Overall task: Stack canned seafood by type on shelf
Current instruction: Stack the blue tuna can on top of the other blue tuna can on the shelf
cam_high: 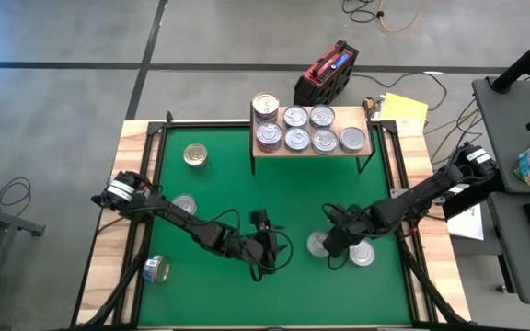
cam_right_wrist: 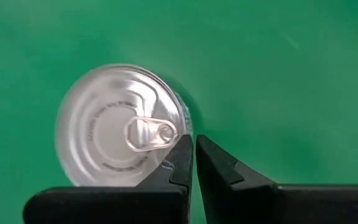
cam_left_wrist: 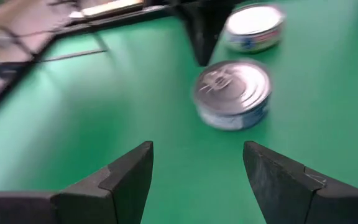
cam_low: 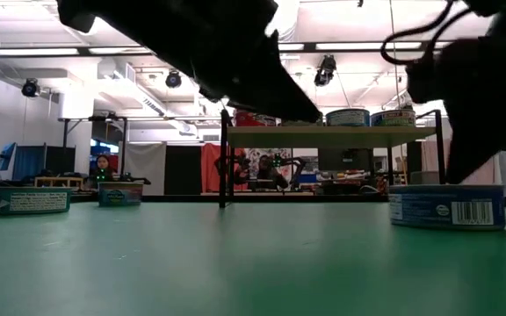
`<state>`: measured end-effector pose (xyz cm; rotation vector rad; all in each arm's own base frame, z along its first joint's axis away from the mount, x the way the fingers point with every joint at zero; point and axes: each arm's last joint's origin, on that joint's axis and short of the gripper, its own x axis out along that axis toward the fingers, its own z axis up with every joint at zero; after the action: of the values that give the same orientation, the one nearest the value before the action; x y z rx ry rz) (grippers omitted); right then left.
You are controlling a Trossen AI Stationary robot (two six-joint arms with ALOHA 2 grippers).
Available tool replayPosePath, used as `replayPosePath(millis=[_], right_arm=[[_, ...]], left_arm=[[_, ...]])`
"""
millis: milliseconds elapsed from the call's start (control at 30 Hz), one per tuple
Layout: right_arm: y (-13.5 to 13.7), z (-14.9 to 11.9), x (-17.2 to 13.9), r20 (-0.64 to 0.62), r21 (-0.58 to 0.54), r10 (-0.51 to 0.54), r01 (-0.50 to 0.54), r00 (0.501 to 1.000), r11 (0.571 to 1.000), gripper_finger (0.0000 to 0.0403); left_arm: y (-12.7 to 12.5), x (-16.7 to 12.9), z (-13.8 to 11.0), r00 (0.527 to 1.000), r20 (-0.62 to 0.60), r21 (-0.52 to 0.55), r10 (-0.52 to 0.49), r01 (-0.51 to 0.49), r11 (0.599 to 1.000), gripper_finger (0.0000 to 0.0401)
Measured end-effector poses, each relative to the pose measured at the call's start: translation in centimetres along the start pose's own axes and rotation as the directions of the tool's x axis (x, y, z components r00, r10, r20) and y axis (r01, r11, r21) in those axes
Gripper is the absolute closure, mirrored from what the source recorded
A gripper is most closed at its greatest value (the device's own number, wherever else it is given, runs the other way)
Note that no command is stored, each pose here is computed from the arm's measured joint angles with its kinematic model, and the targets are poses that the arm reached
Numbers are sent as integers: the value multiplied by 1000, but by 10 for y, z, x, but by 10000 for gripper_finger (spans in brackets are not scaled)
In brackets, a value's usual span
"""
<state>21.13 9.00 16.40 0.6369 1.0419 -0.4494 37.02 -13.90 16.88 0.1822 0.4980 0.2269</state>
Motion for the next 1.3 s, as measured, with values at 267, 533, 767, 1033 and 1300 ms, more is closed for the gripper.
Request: replayPosePath(millis=[267,533,767,1033,1300], right_arm=[[8,6,-9,25,-72,33,-32,999,997,391],[6,8,-24,26,-101,60,-57,998,993,390],[0,4,-34,-14,-115,48,-49,999,992,390],[3,-9,-40,-50,-110,79,-84,996,990,390],[5,-18,-40,5,-105,61,-60,998,993,390]], left_arm=[[-4,1,7,990,56,-42,-132,134,990,169],[-9,12,14,990,102,-16,-99,101,995,205],[-19,34,10,993,77,71,-90,85,994,361],[-24,50,9,995,70,117,-76,68,991,396],[-33,64,5,995,59,143,-82,73,987,401]])
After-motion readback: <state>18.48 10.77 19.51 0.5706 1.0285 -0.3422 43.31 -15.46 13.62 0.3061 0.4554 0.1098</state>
